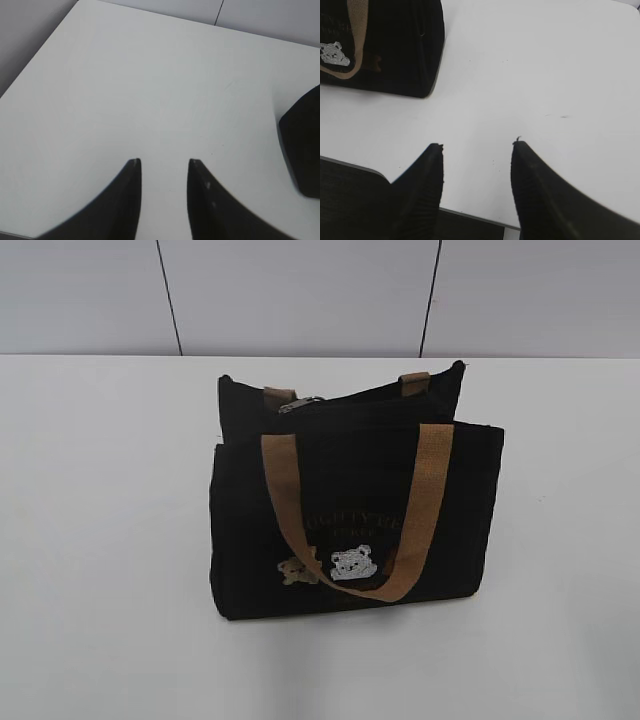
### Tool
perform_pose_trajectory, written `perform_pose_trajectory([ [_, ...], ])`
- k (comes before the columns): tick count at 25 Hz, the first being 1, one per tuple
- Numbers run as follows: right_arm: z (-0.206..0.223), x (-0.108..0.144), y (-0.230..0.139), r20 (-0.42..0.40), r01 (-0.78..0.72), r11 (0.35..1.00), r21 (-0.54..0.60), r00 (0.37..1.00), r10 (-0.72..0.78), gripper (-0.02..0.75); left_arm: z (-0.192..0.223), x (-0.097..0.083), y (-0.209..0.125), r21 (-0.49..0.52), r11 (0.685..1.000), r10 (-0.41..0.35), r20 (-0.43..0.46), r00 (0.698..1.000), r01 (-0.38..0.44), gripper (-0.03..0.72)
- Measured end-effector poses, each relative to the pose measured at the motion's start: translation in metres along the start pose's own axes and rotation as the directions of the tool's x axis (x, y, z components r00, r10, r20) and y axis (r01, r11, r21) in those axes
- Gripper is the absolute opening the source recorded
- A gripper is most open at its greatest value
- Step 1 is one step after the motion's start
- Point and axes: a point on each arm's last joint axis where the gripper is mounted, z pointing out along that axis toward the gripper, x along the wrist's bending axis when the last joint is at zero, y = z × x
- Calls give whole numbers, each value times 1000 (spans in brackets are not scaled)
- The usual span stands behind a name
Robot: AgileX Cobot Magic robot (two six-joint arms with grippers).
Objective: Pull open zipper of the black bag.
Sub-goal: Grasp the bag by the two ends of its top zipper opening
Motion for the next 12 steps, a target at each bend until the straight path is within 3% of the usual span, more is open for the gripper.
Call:
perform_pose_trajectory([
  [12,0,0,0,0,0,1000,0,1000,0,343,0,0,0,0,1000,0,0,1000,0,237],
])
